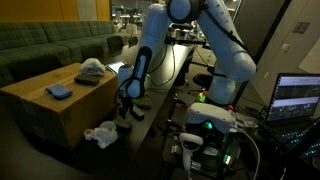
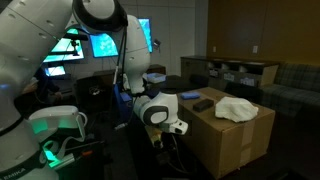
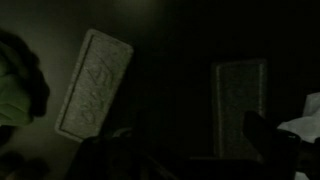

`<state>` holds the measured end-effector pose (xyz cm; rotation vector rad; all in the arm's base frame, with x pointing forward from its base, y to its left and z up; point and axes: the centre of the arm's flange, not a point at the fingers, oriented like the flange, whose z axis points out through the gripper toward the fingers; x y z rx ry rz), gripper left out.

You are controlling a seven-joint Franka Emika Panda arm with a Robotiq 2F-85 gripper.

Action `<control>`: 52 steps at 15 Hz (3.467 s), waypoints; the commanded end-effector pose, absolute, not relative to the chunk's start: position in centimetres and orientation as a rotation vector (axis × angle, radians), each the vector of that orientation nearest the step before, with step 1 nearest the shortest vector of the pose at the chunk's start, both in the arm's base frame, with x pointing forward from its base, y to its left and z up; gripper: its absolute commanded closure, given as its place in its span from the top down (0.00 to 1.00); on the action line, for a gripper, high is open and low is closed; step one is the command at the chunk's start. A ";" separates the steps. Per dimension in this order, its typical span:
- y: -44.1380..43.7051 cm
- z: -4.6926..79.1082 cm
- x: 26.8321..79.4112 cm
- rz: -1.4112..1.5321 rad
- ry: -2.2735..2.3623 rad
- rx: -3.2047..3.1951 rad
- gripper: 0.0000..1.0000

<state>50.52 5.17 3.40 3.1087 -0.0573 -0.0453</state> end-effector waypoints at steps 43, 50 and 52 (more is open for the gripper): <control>7.1 -3.4 51.2 -0.216 0.570 3.229 1.00; 7.6 -3.4 50.9 -0.225 0.580 3.230 0.63; 7.6 -3.0 50.9 -0.228 0.577 3.222 0.46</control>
